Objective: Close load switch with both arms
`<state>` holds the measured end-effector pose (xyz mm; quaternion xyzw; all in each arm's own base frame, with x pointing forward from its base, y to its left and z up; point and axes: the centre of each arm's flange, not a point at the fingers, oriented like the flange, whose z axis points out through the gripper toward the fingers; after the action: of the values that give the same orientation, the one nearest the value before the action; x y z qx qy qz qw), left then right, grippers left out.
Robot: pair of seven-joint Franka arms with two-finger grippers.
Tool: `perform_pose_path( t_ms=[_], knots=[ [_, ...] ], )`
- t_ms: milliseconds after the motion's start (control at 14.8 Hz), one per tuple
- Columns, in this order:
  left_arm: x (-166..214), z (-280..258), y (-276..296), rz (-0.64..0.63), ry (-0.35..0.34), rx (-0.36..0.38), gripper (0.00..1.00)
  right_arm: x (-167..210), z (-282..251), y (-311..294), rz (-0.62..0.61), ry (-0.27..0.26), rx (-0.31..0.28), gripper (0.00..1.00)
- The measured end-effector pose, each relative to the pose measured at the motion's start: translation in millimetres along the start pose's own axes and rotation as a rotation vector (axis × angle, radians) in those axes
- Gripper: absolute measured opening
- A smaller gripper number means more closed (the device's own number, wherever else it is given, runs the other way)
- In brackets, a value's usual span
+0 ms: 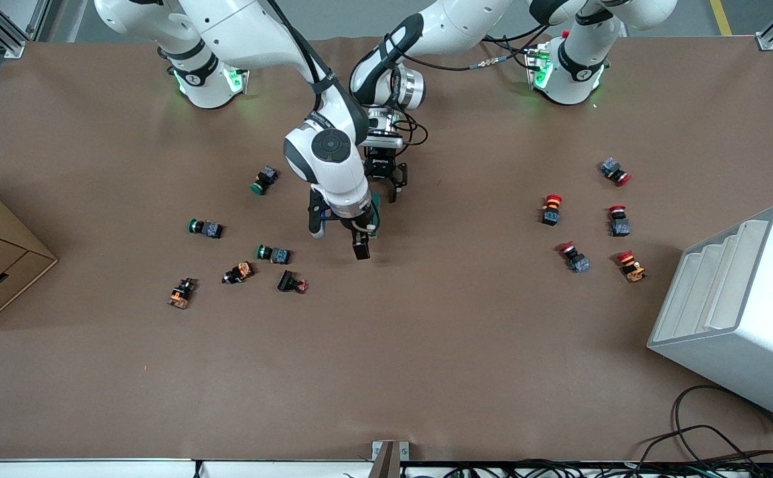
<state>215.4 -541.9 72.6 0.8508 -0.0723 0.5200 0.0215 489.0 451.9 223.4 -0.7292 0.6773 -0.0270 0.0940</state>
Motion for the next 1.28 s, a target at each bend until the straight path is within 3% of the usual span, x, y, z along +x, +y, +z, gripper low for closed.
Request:
perform_pose_path(
  t_ms=[675,945,1283],
  knots=[
    [0.0,0.1,0.0,0.000,0.000,0.000,1.00,-2.2,15.7,0.9,-0.006,0.009,-0.011,1.00],
    [0.0,0.1,-0.1,0.000,0.000,0.000,1.00,4.5,-1.2,-29.0,-0.001,0.008,0.003,1.00],
    [0.0,0.1,0.0,0.000,0.000,0.000,1.00,49.4,-54.2,-87.6,-0.158,0.057,-0.061,1.00]
  ],
)
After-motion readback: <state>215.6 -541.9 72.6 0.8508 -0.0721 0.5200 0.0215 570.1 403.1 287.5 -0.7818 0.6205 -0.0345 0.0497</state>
